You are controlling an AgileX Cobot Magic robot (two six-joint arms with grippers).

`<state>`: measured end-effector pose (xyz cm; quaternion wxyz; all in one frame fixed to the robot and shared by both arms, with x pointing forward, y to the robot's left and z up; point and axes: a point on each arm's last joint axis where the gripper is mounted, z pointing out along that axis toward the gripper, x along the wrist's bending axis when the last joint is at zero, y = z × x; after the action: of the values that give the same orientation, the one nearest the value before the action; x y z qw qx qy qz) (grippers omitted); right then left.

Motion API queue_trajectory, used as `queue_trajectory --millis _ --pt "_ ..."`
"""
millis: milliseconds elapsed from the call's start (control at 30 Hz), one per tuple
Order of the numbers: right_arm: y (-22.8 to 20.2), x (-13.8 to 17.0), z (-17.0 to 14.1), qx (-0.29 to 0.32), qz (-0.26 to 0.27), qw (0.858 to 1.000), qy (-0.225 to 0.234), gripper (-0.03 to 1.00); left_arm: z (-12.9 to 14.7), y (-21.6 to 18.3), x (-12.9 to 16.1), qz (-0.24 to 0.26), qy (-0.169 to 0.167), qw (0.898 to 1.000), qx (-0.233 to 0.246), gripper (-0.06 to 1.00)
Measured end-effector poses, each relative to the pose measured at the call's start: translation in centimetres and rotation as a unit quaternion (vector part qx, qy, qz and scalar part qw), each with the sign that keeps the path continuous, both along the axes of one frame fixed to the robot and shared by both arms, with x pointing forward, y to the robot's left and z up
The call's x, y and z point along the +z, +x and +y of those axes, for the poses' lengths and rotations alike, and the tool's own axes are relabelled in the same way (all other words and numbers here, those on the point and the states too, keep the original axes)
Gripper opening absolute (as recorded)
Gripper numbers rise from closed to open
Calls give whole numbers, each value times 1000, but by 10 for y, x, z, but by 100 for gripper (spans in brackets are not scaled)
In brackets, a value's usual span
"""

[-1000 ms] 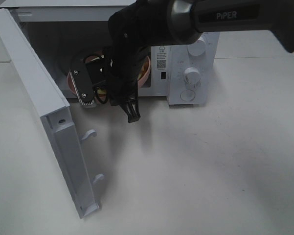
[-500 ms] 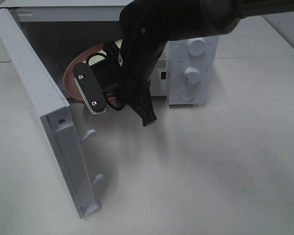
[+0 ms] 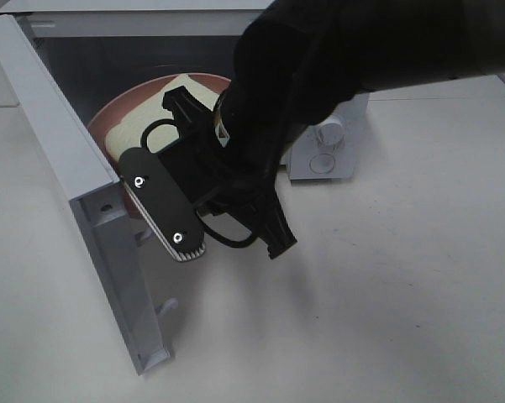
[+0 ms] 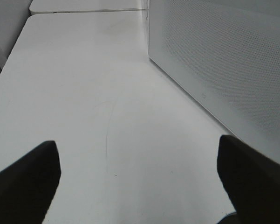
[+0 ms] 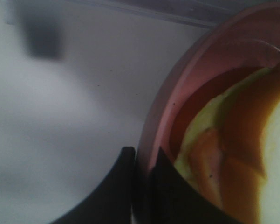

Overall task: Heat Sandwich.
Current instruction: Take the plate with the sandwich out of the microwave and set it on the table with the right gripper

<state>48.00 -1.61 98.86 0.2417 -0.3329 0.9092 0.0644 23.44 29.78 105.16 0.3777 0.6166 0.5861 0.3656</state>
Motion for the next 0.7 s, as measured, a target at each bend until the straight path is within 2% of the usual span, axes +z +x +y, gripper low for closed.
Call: queue_trajectory --millis 433,700 --pt "-39 3 -43 -45 22 999 18 8 0 0 0 0 0 1000 0 84" --pt "-74 3 -88 -87 33 995 30 8 0 0 0 0 0 1000 0 84"
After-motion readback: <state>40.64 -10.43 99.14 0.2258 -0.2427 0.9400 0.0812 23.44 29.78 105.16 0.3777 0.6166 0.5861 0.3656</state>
